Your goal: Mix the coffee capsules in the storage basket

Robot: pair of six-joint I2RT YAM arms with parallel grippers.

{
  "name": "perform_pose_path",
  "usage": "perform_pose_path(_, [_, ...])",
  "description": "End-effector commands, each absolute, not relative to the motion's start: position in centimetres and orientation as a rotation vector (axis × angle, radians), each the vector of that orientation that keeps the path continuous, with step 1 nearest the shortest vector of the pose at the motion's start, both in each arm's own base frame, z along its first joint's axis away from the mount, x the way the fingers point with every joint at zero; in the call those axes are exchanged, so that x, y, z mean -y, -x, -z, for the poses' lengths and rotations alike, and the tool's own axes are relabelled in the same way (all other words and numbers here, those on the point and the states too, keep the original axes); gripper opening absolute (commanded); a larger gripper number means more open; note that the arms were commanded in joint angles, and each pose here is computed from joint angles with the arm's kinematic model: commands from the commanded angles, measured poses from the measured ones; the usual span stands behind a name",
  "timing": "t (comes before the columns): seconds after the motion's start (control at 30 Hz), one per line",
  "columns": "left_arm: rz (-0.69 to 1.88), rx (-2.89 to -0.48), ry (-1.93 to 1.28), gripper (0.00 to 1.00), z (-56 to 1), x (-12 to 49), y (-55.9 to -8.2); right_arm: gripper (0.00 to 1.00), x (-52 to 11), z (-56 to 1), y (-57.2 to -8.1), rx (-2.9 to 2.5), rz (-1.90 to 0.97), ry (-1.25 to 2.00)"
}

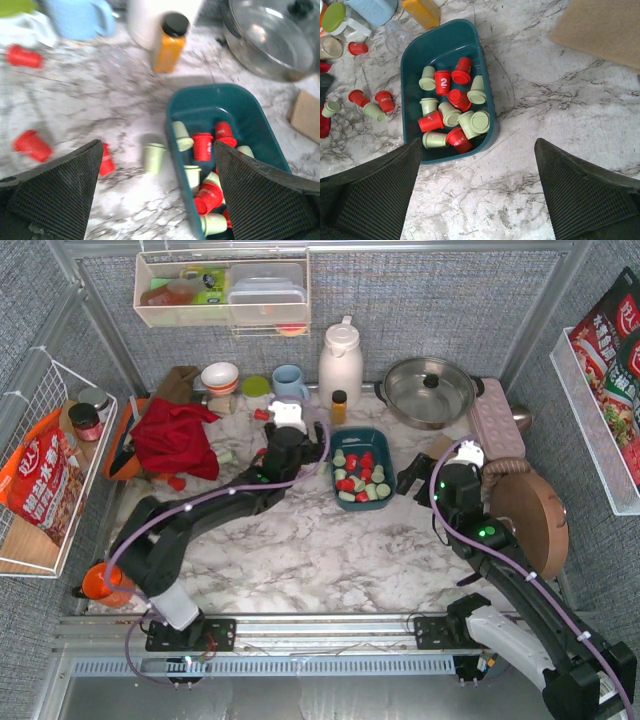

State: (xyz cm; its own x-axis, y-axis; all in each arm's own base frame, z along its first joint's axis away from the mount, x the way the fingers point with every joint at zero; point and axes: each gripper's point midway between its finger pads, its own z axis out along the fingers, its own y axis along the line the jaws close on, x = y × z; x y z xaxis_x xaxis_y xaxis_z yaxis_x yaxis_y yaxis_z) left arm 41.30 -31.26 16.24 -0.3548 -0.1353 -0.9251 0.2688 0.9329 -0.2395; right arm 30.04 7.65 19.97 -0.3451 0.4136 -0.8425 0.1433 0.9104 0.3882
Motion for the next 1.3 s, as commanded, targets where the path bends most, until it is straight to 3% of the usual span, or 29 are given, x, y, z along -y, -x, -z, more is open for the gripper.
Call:
perform_pose_path(0.0, [0.212,-1.772,0.057,0.99,-20.3,25.0,-40.8,0.99,-7.7,-20.7,-30.4,-1.895,-0.304,-0.407])
perform_pose_path(0.2, [-0.188,-1.768,0.365,0.99,-18.9,13.6,-37.0,0.99,-7.9,-20.8,-30.4,-1.895,-0.311,-0.405])
perform_pose_path(0.63, [-0.38,-1.814,0.707,0.99,-12.5,-1.3,-33.1,0.99,-8.1,-20.7,-30.4,-1.898,-0.323,-0.401])
perform_pose_path(0.83, [-0.308,-1.813,0.846,0.93,-10.5,-4.8,-33.5,0.99,-8.1,-20.7,-30.4,-1.897,-0.325,-0.401])
perform_pose_path(1.27, [-0.217,-2.087,0.919,0.8,-5.1,-7.3,-37.8,0.99,-8.0,-20.8,-30.4,-1.898,-0.319,-0.398])
